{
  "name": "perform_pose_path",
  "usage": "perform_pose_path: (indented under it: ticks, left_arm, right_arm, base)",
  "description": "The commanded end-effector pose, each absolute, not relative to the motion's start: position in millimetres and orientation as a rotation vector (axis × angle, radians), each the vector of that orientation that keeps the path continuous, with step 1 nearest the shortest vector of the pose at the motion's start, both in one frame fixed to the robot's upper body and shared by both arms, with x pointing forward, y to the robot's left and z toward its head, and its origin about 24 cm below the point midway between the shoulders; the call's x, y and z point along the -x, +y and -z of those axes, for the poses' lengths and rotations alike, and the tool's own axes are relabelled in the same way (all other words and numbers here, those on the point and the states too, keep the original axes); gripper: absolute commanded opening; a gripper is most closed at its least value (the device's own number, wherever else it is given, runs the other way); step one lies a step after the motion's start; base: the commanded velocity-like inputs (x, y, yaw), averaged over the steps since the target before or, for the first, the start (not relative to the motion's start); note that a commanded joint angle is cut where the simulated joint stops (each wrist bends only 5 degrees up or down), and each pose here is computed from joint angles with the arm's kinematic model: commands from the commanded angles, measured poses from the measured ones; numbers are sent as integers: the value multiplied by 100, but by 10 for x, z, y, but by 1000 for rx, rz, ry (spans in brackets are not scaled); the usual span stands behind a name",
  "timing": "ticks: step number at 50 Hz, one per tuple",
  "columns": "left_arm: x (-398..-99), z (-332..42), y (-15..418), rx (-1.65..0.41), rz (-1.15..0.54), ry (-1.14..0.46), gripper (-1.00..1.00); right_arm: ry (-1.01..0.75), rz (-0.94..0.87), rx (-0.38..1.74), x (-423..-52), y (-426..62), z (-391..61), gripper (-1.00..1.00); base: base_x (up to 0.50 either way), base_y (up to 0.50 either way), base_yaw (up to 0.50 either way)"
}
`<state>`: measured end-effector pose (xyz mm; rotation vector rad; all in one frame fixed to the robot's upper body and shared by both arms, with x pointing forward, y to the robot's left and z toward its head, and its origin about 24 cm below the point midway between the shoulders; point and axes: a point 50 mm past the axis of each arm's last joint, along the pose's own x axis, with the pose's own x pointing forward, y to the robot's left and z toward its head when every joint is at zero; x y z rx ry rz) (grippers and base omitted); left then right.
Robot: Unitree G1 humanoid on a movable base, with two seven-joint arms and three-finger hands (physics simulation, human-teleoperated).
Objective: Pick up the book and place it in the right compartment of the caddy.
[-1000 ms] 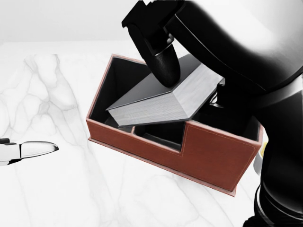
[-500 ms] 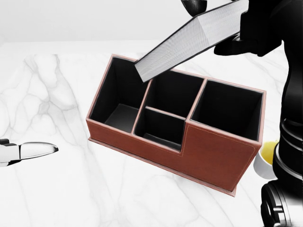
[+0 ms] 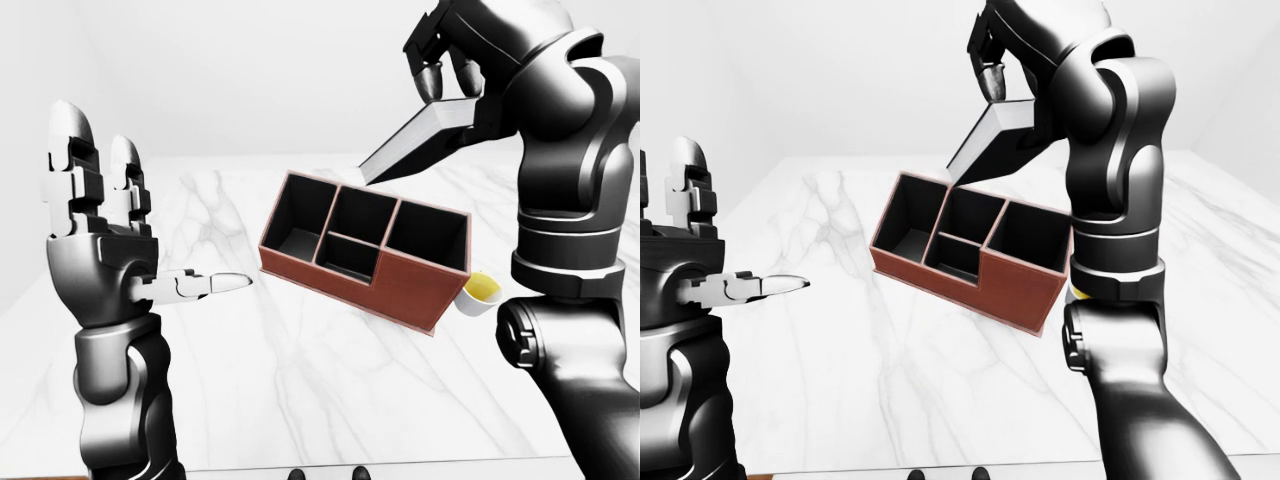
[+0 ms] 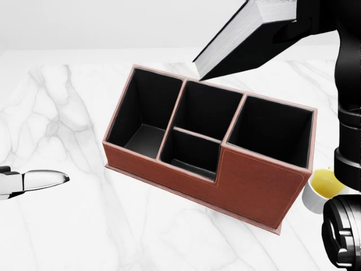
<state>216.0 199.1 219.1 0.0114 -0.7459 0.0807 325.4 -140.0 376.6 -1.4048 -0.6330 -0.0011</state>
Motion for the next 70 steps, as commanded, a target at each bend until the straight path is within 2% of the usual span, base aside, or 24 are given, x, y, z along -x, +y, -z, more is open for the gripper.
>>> perform_pose_path:
  ticks: [1,35,70]
  left_arm:
    - [-2154,-2196,1986,-10,-76,-749,100]
    - [-2146,-2206,1988,-1,-77,-756,100]
    - [-2153,-2206,1993,-1,-79,-754,100]
  right_arm:
    - [-545,54,1422,-3537,-1535,-3634,-100]
    - [-342,124,1531,-4021,-1694,-3152,-100]
    - [-203,146,1621,-4158,-1910,-2796,-100]
  base:
    - [0,0,0]
    - [0,0,0]
    - [0,0,0]
